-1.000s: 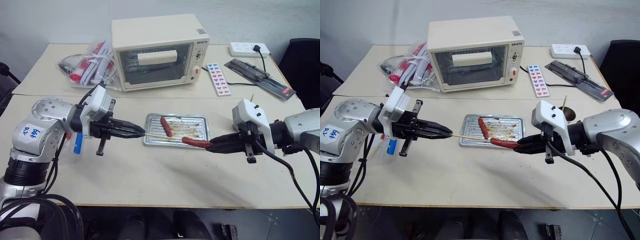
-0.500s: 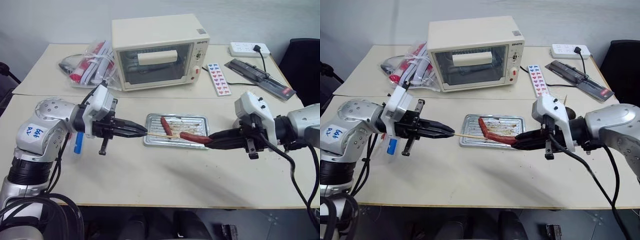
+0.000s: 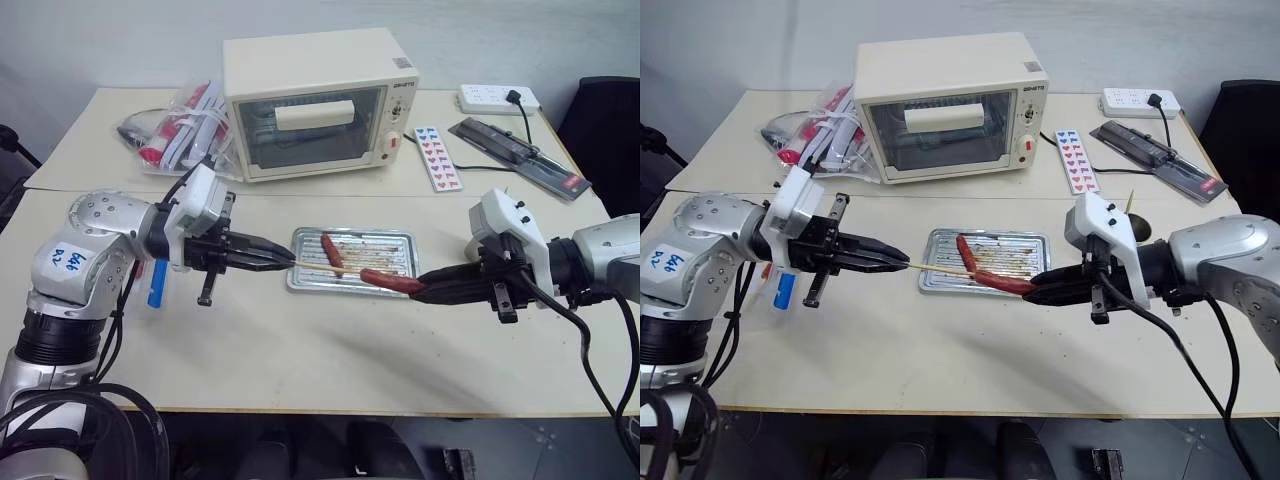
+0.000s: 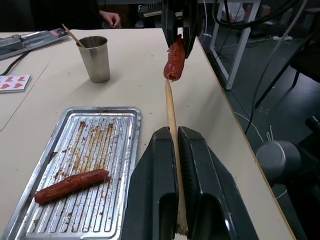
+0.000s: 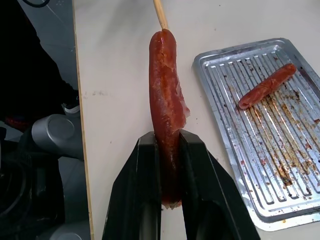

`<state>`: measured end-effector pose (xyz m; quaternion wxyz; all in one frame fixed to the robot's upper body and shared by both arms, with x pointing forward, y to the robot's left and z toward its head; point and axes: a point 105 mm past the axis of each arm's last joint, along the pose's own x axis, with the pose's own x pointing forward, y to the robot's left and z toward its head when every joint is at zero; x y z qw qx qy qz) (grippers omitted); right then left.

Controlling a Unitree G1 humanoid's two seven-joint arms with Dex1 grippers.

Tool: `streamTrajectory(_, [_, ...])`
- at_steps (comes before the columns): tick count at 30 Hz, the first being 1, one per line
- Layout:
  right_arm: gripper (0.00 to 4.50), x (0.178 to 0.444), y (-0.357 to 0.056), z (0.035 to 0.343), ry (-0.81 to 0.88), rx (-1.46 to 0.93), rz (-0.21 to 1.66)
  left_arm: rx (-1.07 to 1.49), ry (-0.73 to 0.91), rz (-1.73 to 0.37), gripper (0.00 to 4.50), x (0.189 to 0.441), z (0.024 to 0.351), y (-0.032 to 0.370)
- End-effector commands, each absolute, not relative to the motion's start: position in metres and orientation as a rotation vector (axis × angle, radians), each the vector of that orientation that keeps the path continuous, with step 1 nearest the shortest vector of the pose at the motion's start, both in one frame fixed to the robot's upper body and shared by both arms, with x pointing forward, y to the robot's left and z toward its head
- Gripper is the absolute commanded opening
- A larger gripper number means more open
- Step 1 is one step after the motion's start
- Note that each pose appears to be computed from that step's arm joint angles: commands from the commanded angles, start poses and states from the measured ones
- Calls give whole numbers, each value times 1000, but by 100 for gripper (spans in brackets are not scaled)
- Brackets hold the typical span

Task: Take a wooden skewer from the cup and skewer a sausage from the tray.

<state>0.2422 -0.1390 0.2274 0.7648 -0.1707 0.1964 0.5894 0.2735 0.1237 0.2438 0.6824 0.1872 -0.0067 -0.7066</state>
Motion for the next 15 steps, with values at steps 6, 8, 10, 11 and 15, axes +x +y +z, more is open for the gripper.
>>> streamTrajectory(6, [27,244,-144,238,372,-392,1254,447,-50,-1588,0,269,254,124])
streamTrajectory(8, [27,243,-143,238,372,-390,1259,445,-52,-1592,0,268,254,123])
streamTrajectory(10, [27,242,-142,238,373,-390,1267,445,-54,-1595,0,268,253,122])
streamTrajectory(11, [27,241,-141,238,373,-390,1273,443,-55,-1596,0,268,253,121])
streamTrajectory(15, [27,236,-136,241,365,-379,1302,439,-66,-1602,0,269,253,118])
